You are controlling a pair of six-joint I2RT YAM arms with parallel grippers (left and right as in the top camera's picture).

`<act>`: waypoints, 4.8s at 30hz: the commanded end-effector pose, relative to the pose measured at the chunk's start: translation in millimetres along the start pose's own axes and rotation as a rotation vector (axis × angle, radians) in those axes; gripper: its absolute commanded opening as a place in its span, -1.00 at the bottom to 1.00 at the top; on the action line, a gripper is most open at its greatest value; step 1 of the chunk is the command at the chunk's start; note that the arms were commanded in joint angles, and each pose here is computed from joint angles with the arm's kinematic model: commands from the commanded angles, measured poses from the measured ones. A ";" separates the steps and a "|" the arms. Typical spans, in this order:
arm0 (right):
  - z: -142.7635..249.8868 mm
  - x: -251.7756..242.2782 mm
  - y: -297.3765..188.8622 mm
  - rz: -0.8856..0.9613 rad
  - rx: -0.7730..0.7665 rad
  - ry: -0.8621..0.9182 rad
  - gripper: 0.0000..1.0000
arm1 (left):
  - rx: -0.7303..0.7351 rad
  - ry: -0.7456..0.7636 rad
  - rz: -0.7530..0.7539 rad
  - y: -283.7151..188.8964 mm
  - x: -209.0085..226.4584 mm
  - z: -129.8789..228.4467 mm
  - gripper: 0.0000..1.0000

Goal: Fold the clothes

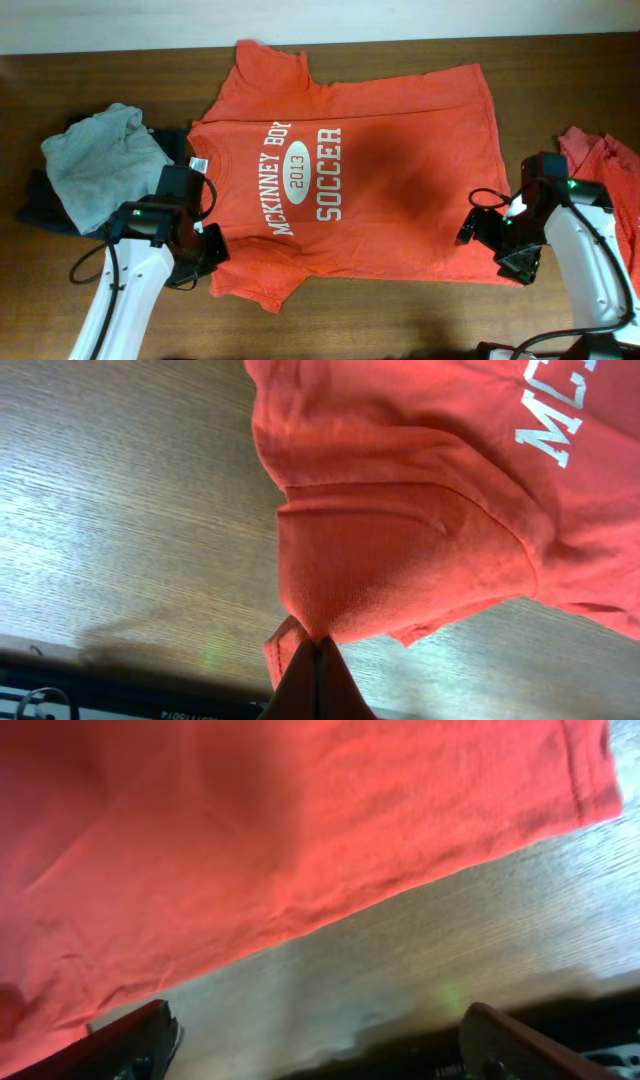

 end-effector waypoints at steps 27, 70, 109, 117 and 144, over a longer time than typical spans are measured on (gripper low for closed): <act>7.7 -77.5 76.8 0.009 -0.072 0.433 -0.28 | -0.034 0.015 -0.034 -2.9 3.4 -3.0 -0.99; -19.7 -85.0 89.8 0.034 -0.194 0.381 -0.19 | -0.054 0.016 -0.015 -17.5 -0.1 -6.3 -0.99; -66.9 -48.4 19.1 -0.245 -0.316 0.152 -0.92 | -0.333 0.044 0.150 -26.6 -38.2 -61.9 -0.99; -90.9 -40.4 30.0 -0.375 -0.351 0.109 -0.92 | -0.377 0.050 0.125 -11.7 -47.5 -82.7 -0.99; -111.0 -31.4 16.8 -0.494 -0.463 0.108 -0.91 | -0.503 0.032 0.096 -1.3 -54.9 -114.8 -0.99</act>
Point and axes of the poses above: each gripper's point midway between its finger pads, its own y axis out along the fingers, its own x axis along the line the jaws close on, z = x × y, the point moved 8 cm from there along -y, back along the fingers, and after that the axes turned 9 degrees about -y, right-handed, at the moved point
